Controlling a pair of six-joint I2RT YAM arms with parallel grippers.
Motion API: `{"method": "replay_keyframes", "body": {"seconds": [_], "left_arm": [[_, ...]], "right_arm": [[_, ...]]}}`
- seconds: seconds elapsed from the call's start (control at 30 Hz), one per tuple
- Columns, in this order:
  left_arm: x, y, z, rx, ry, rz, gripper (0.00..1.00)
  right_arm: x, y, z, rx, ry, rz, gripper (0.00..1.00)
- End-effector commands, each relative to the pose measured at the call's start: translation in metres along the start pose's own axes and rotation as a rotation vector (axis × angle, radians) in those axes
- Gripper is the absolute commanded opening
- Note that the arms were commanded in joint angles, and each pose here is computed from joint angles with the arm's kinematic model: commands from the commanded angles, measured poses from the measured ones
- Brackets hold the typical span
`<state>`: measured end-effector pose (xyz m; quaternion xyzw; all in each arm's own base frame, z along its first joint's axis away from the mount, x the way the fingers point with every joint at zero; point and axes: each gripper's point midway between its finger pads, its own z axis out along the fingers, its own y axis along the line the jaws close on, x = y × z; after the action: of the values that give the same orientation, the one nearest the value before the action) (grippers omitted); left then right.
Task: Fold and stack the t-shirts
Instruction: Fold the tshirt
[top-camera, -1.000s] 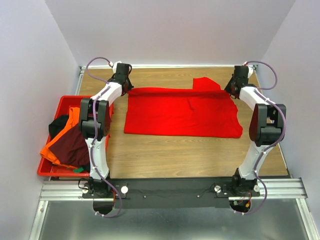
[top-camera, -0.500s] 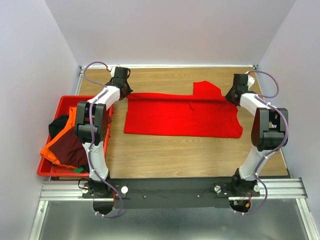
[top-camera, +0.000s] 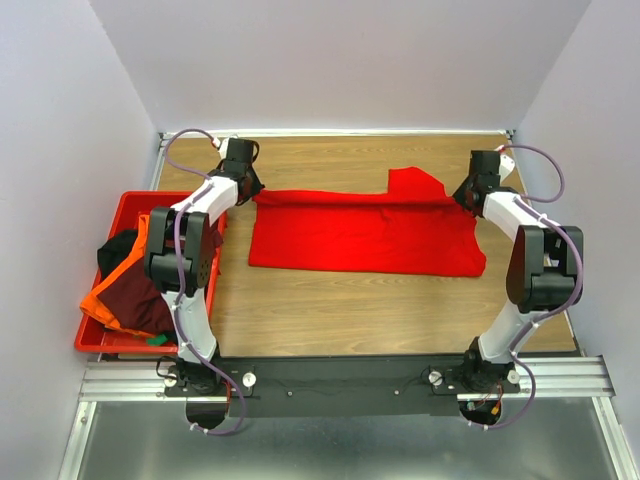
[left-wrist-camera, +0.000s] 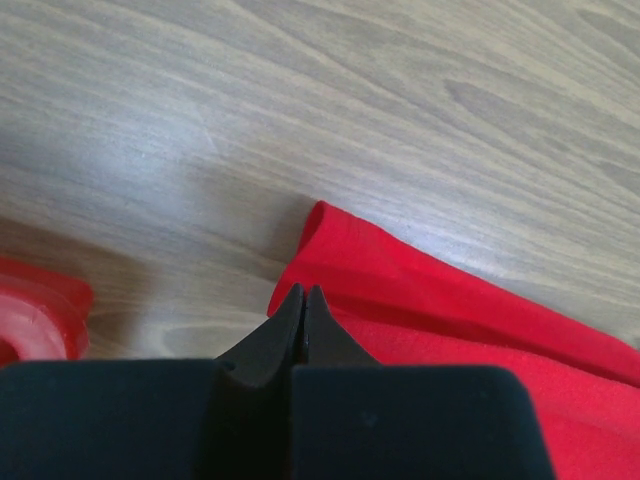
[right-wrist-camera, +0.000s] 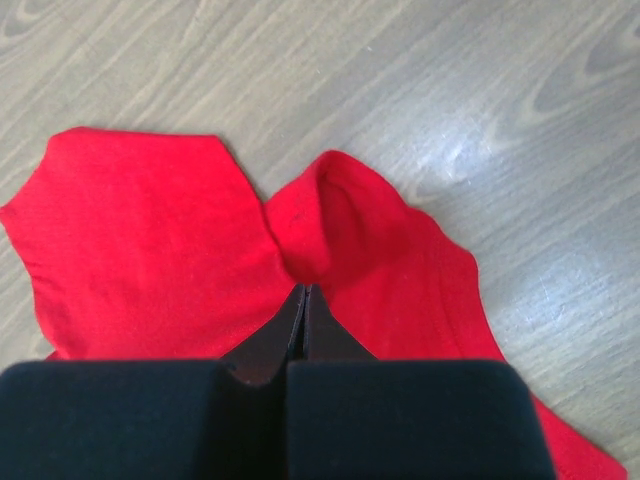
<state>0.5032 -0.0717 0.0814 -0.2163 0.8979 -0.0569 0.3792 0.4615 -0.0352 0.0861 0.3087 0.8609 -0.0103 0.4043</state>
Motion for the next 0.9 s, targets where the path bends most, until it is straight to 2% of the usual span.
{"method": "replay_keyframes", "body": {"seconds": [0.0,0.5,0.6,0.63,0.67,0.73,0.77,0.8,0.87], "left_arm": [[-0.004,0.002,-0.011,0.008,-0.01,-0.022,0.0],[0.017,0.002,-0.016,0.027,0.033,-0.012,0.0],[0.024,0.005,-0.017,0.028,0.046,-0.006,0.0],[0.026,0.005,-0.017,0.026,0.05,-0.005,0.02],[0.026,0.004,-0.018,0.034,0.052,-0.004,0.09],[0.031,0.007,-0.02,0.032,0.061,-0.003,0.2],[0.028,0.005,-0.023,0.041,0.053,-0.003,0.24],[0.028,0.005,-0.025,0.044,0.051,-0.002,0.25],[0.027,0.006,-0.029,0.045,0.049,0.0,0.32]], "right_arm": [[-0.006,-0.015,-0.007,0.049,-0.036,0.026,0.0],[0.024,-0.027,-0.003,0.068,0.03,0.029,0.01],[0.027,-0.027,-0.001,0.066,0.04,0.036,0.08],[0.027,-0.028,-0.002,0.066,0.041,0.037,0.11],[0.026,-0.028,-0.002,0.065,0.041,0.042,0.18],[0.025,-0.03,-0.003,0.062,0.04,0.052,0.23],[0.025,-0.031,-0.003,0.059,0.045,0.059,0.29],[0.023,-0.031,-0.004,0.055,0.043,0.061,0.31],[0.021,-0.03,-0.005,0.047,0.04,0.061,0.33]]}}
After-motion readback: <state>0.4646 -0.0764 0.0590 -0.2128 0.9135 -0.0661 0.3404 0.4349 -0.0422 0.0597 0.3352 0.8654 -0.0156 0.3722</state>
